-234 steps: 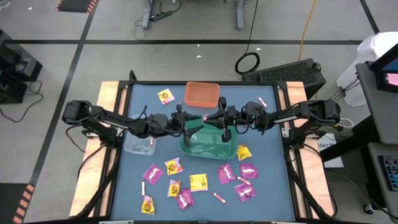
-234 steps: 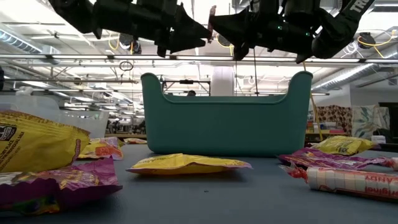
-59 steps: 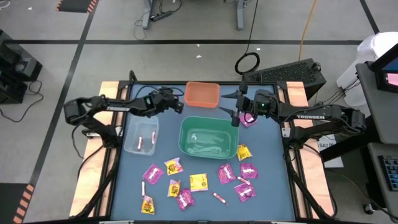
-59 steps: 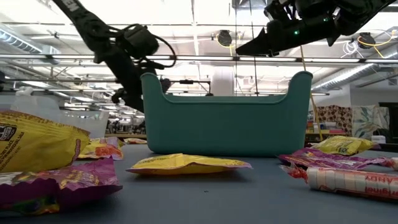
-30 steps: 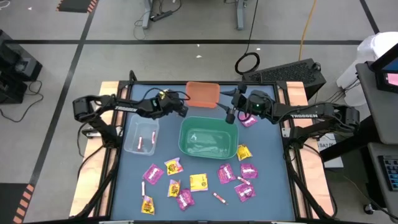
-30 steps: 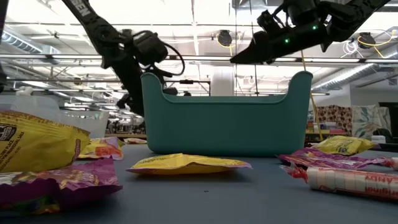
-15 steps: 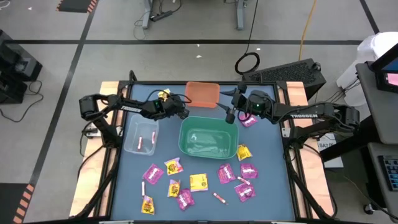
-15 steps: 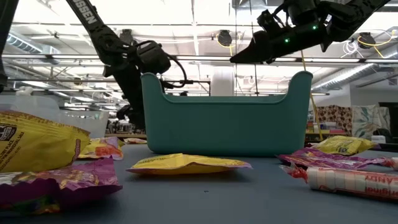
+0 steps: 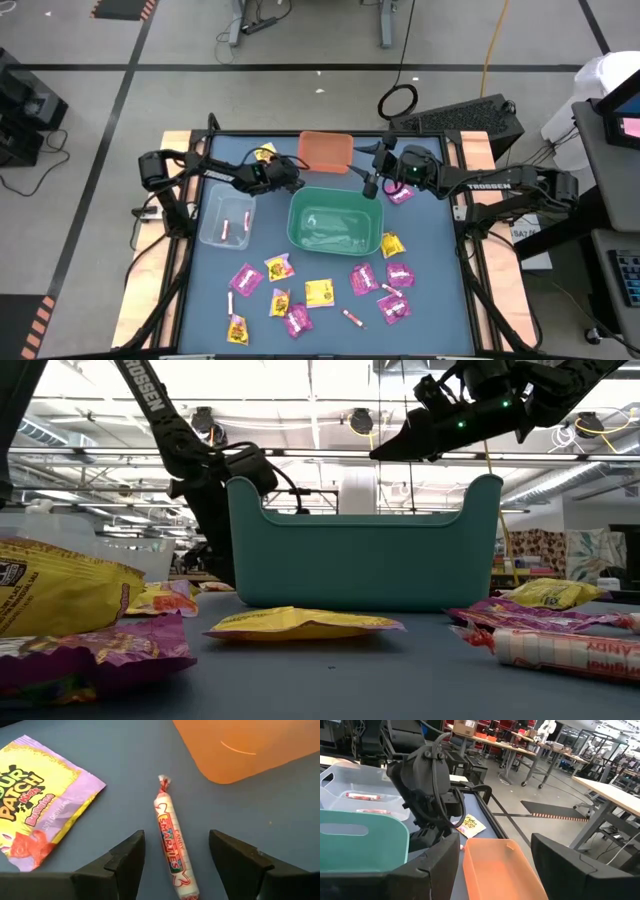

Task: Sort candy
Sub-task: Put the orange candy into the transparent bin

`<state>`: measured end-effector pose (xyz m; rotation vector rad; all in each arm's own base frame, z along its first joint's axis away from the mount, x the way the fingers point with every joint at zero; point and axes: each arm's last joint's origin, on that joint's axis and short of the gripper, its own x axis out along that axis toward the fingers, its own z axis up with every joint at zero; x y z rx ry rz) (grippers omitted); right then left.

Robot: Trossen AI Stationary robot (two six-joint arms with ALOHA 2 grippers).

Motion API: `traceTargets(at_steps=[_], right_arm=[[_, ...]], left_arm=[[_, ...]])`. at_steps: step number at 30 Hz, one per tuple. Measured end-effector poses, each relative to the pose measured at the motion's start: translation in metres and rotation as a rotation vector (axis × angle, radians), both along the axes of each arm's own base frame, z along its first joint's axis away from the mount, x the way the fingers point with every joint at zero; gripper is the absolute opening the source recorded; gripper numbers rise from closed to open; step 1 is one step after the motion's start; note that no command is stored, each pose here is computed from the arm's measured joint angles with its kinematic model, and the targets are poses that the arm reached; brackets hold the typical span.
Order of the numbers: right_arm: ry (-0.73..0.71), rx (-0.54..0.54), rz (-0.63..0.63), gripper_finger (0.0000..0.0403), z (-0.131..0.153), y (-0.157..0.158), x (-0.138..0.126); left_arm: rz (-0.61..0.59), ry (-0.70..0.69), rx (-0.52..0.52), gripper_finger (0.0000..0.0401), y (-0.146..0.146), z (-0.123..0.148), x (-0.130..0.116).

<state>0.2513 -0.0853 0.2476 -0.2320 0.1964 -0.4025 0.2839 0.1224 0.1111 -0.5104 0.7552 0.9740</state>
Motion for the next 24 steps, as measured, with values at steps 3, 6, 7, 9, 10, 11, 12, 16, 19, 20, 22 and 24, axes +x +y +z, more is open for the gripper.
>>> traceTargets(at_steps=[3, 6, 7, 9, 10, 11, 12, 16, 19, 20, 22, 24], right_arm=[[-0.001, 0.000, 0.000, 0.0235, 0.0002, 0.0000, 0.0000], [-0.002, -0.001, 0.000, 0.0235, 0.0002, -0.0001, 0.0000], [-0.002, -0.001, 0.000, 0.0235, 0.0002, 0.0000, 0.0000], [-0.002, 0.000, 0.000, 0.0235, 0.0002, 0.0000, 0.0000], [-0.002, -0.001, 0.000, 0.0235, 0.0002, 0.0000, 0.0000], [-0.001, -0.001, 0.000, 0.0235, 0.0002, 0.0000, 0.0000], [0.000, -0.002, 0.000, 0.0235, 0.0002, 0.0000, 0.0000], [0.003, -0.003, 0.001, 0.0235, -0.0001, 0.0000, -0.0001], [0.004, -0.003, 0.001, 0.0235, -0.0003, 0.0001, -0.0001], [0.004, -0.002, 0.002, 0.0235, -0.0003, 0.0001, -0.0001], [0.005, -0.003, 0.002, 0.0235, -0.0004, 0.0001, -0.0001], [0.006, -0.003, 0.002, 0.0235, -0.0005, 0.0001, -0.0001]], left_arm=[[-0.006, 0.003, 0.003, 0.0203, -0.0017, -0.0001, 0.0007], [-0.009, 0.003, 0.005, 0.0166, -0.0033, -0.0002, 0.0014], [-0.009, 0.003, 0.005, 0.0152, -0.0035, -0.0002, 0.0014], [-0.009, 0.004, 0.004, 0.0124, -0.0036, -0.0002, 0.0013], [-0.009, 0.004, 0.004, 0.0111, -0.0036, -0.0003, 0.0013], [-0.008, 0.005, 0.004, 0.0098, -0.0036, -0.0003, 0.0012], [-0.008, 0.006, 0.003, 0.0087, -0.0036, -0.0004, 0.0011], [-0.008, 0.008, 0.003, 0.0050, -0.0036, -0.0004, 0.0011], [-0.006, 0.006, 0.006, 0.0043, -0.0036, 0.0003, 0.0010], [-0.007, 0.005, 0.007, 0.0043, -0.0036, 0.0008, 0.0010], [-0.007, 0.002, 0.007, 0.0048, -0.0037, 0.0023, 0.0006], [-0.007, -0.003, 0.009, 0.0049, -0.0040, 0.0057, -0.0004]])
